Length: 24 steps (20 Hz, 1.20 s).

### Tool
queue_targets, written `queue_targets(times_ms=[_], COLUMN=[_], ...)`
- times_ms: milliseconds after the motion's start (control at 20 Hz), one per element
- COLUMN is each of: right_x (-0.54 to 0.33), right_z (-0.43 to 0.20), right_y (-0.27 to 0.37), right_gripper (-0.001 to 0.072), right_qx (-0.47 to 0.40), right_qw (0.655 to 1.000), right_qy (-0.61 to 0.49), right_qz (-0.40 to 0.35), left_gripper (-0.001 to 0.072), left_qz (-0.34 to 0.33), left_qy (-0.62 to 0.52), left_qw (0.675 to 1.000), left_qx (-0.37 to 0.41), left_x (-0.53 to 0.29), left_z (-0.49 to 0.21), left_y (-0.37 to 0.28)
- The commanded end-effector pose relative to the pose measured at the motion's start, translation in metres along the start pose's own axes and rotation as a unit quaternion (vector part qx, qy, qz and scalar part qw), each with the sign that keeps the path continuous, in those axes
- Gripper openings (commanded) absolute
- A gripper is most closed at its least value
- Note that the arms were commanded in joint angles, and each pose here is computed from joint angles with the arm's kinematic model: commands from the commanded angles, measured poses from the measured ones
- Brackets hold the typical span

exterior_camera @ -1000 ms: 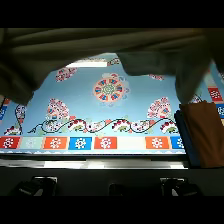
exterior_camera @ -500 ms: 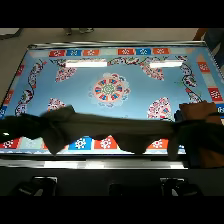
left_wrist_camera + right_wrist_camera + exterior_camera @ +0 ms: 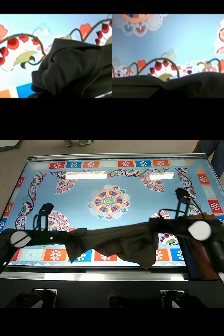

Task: Fold the shirts.

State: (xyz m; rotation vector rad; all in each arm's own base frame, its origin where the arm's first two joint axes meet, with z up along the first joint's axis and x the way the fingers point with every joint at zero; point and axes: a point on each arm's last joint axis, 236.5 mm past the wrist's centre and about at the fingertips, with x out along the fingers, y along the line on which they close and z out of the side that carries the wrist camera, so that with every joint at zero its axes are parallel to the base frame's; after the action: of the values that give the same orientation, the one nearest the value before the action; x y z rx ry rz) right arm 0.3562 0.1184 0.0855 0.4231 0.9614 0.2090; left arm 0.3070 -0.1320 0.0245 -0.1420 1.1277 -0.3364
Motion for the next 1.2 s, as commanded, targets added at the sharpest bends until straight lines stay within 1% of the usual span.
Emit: queue_targets(times_ms=[0, 50, 100, 150, 200, 300, 350, 400, 450, 500, 600, 650, 700, 800, 900, 1050, 1150], right_x=[0.080, 0.096, 0.105, 0.103, 0.091, 0.053, 0.033, 0.014, 0.001, -0.010, -0.022, -0.023, -0.022, -0.016, -0.012, -0.009, -0.008], right_z=[0.042, 0.037, 0.033, 0.036, 0.043, 0.062, 0.068, 0.068, 0.062, 0.044, 0.001, -0.018, -0.036, -0.057, -0.068, -0.066, -0.065], right_y=[0.009, 0.008, 0.008, 0.011, 0.016, 0.010, -0.004, -0.026, -0.050, -0.077, -0.118, -0.127, -0.129, -0.126, -0.127, -0.129, -0.129], right_gripper=[0.0056, 0.0186, 0.0472, 0.0705, 0.0703, 0.0703, 0.0702, 0.0700, 0.0696, 0.0689, 0.0645, 0.0615, 0.0612, 0.0612, 0.0612, 0.0611, 0.0612], right_qx=[0.166, 0.200, 0.215, 0.186, 0.139, 0.084, 0.074, 0.070, 0.073, 0.080, 0.098, 0.105, 0.112, 0.126, 0.132, 0.134, 0.134], right_qw=[0.982, 0.976, 0.972, 0.978, 0.985, 0.991, 0.993, 0.995, 0.996, 0.995, 0.984, 0.978, 0.972, 0.965, 0.961, 0.963, 0.964], right_qy=[-0.056, -0.040, -0.030, -0.030, -0.029, -0.019, -0.010, 0.005, 0.024, 0.063, 0.143, 0.174, 0.203, 0.229, 0.241, 0.233, 0.230], right_qz=[0.075, 0.080, 0.086, 0.090, 0.098, 0.103, 0.093, 0.070, 0.046, 0.019, -0.030, -0.042, -0.041, -0.028, -0.026, -0.026, -0.027], left_gripper=[0.0053, 0.0206, 0.0519, 0.0707, 0.0715, 0.0714, 0.0714, 0.0712, 0.0711, 0.0696, 0.0518, 0.0522, 0.0526, 0.0528, 0.0527, 0.0526, 0.0526], left_qz=[-0.010, -0.015, -0.016, -0.010, 0.005, 0.071, 0.109, 0.127, 0.124, 0.106, 0.063, 0.041, 0.023, -0.012, -0.044, -0.049, -0.059], left_qy=[-0.009, 0.005, 0.018, 0.032, 0.043, 0.059, 0.062, 0.060, 0.060, 0.075, 0.127, 0.157, 0.178, 0.183, 0.160, 0.115, 0.113], left_qw=[0.999, 0.999, 0.999, 0.999, 0.999, 0.994, 0.990, 0.989, 0.990, 0.990, 0.983, 0.976, 0.968, 0.960, 0.960, 0.961, 0.956], left_qx=[-0.033, -0.040, -0.037, -0.027, 0.005, 0.053, 0.056, 0.038, 0.000, -0.045, -0.114, -0.148, -0.177, -0.210, -0.226, -0.246, -0.264], left_x=[0.051, 0.060, 0.062, 0.056, 0.043, 0.001, -0.022, -0.039, -0.050, -0.051, -0.033, -0.017, -0.001, 0.024, 0.040, 0.052, 0.059], left_z=[0.041, 0.046, 0.049, 0.054, 0.060, 0.072, 0.074, 0.072, 0.063, 0.044, -0.006, -0.036, -0.061, -0.085, -0.087, -0.070, -0.067], left_y=[0.003, 0.001, -0.001, 0.002, 0.012, 0.053, 0.079, 0.097, 0.110, 0.116, 0.118, 0.116, 0.114, 0.102, 0.091, 0.094, 0.092])
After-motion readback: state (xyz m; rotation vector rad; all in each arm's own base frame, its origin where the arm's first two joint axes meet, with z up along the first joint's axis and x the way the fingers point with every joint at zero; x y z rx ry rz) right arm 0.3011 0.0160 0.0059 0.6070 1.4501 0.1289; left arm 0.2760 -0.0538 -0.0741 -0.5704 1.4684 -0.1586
